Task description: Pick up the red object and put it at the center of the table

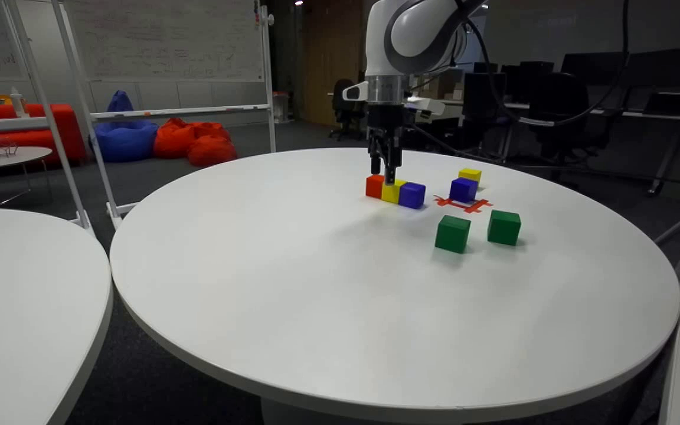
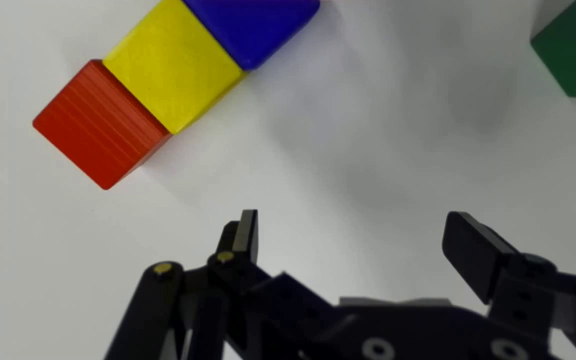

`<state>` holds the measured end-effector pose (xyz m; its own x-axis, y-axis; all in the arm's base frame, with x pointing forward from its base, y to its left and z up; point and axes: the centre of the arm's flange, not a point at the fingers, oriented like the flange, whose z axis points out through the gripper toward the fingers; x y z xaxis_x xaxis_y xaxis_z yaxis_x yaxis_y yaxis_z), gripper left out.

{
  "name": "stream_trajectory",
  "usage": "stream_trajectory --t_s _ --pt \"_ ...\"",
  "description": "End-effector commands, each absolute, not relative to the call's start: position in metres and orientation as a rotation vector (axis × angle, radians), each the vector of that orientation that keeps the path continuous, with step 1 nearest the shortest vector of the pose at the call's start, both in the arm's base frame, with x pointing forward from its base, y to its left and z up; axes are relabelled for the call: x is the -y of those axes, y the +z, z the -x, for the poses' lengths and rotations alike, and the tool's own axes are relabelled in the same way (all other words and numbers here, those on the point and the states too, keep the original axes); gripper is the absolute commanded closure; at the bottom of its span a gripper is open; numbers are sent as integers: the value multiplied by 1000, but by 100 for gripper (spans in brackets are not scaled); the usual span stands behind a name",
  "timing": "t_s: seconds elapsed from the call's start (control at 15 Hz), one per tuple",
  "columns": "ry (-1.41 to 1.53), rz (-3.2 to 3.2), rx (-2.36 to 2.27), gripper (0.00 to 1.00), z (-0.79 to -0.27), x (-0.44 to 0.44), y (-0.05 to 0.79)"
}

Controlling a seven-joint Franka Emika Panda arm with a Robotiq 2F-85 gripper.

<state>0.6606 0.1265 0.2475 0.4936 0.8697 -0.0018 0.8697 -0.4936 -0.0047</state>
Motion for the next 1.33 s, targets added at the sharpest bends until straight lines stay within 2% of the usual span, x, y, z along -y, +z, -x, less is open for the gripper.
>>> stream_trajectory --t_s 0.0,0.53,1.27 --pt "-17 2715 1547 0 -662 -124 248" --pt "41 2769 1522 0 -665 -112 245" --pt "-350 2921 717 0 -667 -99 251"
